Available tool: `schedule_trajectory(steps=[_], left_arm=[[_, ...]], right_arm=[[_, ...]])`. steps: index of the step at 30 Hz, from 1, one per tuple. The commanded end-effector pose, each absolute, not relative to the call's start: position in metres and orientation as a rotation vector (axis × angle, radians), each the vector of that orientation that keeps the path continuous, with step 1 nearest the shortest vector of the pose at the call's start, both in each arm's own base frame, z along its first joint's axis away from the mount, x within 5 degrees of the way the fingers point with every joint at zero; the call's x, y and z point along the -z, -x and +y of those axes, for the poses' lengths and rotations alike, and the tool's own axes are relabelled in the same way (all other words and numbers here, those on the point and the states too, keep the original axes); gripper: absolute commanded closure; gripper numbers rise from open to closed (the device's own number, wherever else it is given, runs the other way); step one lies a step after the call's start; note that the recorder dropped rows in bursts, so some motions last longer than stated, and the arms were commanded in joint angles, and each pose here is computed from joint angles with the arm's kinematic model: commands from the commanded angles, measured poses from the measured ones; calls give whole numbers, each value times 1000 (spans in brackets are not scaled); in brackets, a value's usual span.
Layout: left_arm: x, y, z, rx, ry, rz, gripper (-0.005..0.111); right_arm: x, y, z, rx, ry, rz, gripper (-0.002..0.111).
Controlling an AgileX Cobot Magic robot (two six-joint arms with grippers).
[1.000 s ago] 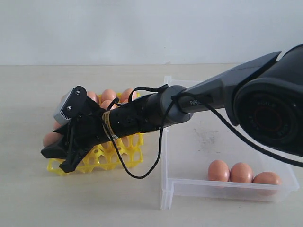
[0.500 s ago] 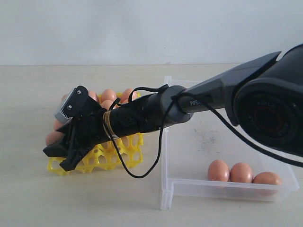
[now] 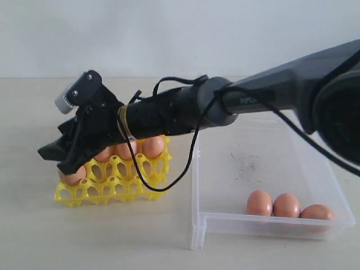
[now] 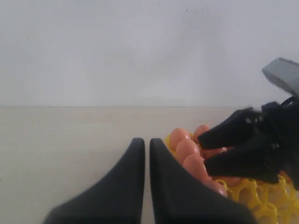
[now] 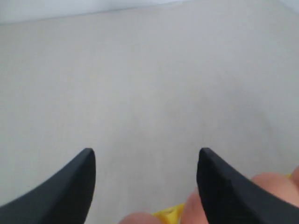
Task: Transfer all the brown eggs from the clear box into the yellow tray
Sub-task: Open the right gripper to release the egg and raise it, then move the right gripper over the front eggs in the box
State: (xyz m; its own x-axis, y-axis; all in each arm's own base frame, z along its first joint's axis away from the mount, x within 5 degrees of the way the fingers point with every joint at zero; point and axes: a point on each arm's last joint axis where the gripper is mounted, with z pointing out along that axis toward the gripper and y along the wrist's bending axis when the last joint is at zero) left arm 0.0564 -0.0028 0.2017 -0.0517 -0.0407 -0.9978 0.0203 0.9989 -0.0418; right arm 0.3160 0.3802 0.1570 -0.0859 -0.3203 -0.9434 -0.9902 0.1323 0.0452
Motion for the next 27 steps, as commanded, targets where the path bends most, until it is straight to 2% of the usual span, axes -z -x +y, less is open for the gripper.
schedule_trajectory(steps=[1, 3, 4, 6, 7, 11, 14, 18, 22, 25, 27], left_arm=[[-202, -56, -2, 49, 24, 1608, 103], [-202, -56, -2, 49, 24, 1608, 103], [-202, -56, -2, 49, 24, 1608, 103], [-202, -56, -2, 49, 24, 1608, 103], [-202, -56, -2, 49, 24, 1608, 103], [-202, -56, -2, 49, 24, 1608, 103], [-202, -56, -2, 49, 24, 1608, 103], [-202, -56, -2, 49, 24, 1608, 103], [-202, -56, -2, 49, 24, 1608, 103], [-202, -56, -2, 49, 24, 1608, 103], [-202, -56, -2, 49, 24, 1608, 103]], right_arm=[[-212, -315, 371, -899, 1282, 1548, 51], [-230, -315, 364, -814, 1291, 1591, 58], [-239, -314, 358, -762, 1301, 1626, 68], [-258, -314, 346, -787, 1187, 1696, 97], [-268, -313, 339, -806, 1156, 1703, 108], [-295, -318, 308, -801, 1050, 1715, 109], [-306, -328, 277, -654, 933, 1731, 109], [-314, -339, 226, -239, 698, 1749, 109], [-312, -334, 177, 315, 587, 1746, 109], [-302, -330, 147, 694, 613, 1876, 109], [-291, -328, 133, 804, 729, 2016, 109]])
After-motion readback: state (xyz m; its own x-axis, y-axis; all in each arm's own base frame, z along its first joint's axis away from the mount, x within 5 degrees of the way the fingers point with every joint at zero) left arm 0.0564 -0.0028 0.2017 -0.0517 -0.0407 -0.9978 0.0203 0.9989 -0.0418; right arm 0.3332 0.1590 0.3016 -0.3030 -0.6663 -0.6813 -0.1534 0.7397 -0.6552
